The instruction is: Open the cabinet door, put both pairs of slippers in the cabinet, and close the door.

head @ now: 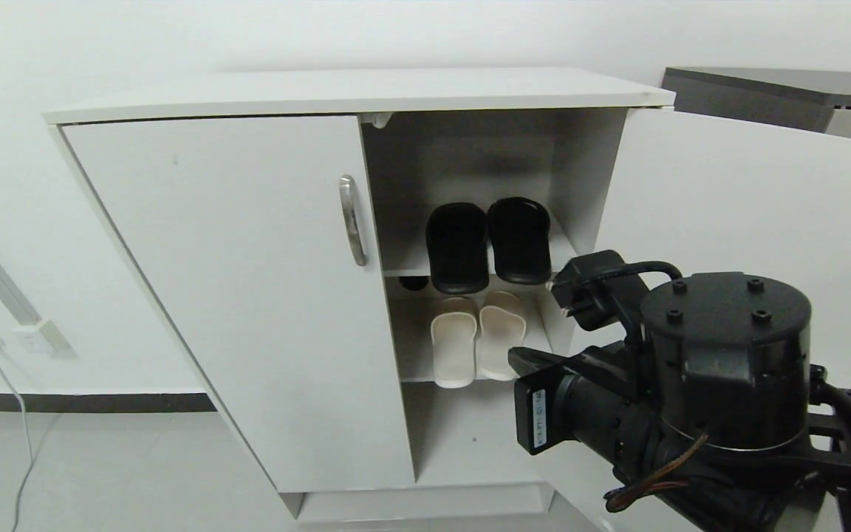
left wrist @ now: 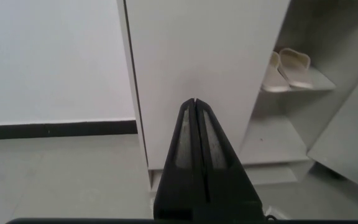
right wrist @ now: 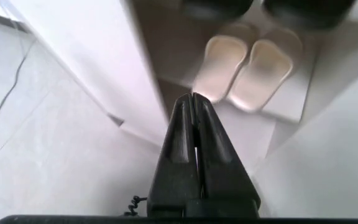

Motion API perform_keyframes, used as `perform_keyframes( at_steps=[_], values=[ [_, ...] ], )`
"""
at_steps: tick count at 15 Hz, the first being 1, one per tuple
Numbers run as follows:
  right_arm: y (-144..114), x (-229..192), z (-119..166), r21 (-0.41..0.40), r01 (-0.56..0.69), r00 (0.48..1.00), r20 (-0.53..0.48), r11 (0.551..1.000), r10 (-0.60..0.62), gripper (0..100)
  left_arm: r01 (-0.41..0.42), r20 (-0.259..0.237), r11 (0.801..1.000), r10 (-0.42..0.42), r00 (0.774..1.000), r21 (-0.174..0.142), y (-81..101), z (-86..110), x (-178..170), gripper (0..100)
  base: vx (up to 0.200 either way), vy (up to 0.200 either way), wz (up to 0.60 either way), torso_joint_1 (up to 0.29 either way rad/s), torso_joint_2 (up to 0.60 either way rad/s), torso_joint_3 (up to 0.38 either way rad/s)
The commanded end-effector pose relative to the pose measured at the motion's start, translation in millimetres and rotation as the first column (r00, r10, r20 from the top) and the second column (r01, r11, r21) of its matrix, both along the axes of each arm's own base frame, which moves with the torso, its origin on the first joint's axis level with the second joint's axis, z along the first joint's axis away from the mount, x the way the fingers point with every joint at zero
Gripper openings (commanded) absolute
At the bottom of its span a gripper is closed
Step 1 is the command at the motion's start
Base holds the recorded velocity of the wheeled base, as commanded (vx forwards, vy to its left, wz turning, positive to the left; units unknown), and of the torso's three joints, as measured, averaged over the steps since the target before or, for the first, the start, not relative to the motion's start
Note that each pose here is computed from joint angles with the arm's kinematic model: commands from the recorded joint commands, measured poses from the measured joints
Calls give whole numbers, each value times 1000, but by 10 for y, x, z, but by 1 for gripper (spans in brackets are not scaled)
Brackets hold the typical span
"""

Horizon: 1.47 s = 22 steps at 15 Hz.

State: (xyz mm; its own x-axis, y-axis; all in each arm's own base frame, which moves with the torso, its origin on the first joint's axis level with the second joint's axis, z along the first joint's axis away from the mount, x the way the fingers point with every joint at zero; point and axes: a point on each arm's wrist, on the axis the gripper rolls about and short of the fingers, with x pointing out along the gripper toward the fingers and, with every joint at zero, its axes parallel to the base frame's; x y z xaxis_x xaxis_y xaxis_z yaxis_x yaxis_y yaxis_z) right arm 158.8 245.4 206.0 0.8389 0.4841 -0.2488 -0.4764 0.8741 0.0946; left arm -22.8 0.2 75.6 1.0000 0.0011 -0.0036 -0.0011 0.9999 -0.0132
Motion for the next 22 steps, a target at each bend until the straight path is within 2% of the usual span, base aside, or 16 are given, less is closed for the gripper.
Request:
perform_keyframes(
  at_steps=[1,5,12,16,22],
  values=[
    [-5,30,-87,-19,-11,1000,-18,1000,11,0,0,-1,1000,0,1000,-1,0,0,1,0,-200,0,0,2,2,2],
    [-31,56,-129,-23,-40,999,-38,999,39,0,0,-1,1000,0,1000,-1,0,0,1,0,-200,0,0,4,2,1],
    [-5,133,-293,-60,-40,997,-72,997,36,0,-4,-1,1000,4,1000,-2,1,0,1,0,0,0,0,0,0,0],
    [19,149,-380,-53,-41,998,-57,998,38,0,-4,-1,1000,4,1000,1,1,-2,2,0,0,0,0,0,0,0],
    [48,113,-535,-103,-63,996,-69,993,56,0,-4,-3,1000,4,1000,1,1,-4,2,0,0,0,0,0,0,0]
  ],
)
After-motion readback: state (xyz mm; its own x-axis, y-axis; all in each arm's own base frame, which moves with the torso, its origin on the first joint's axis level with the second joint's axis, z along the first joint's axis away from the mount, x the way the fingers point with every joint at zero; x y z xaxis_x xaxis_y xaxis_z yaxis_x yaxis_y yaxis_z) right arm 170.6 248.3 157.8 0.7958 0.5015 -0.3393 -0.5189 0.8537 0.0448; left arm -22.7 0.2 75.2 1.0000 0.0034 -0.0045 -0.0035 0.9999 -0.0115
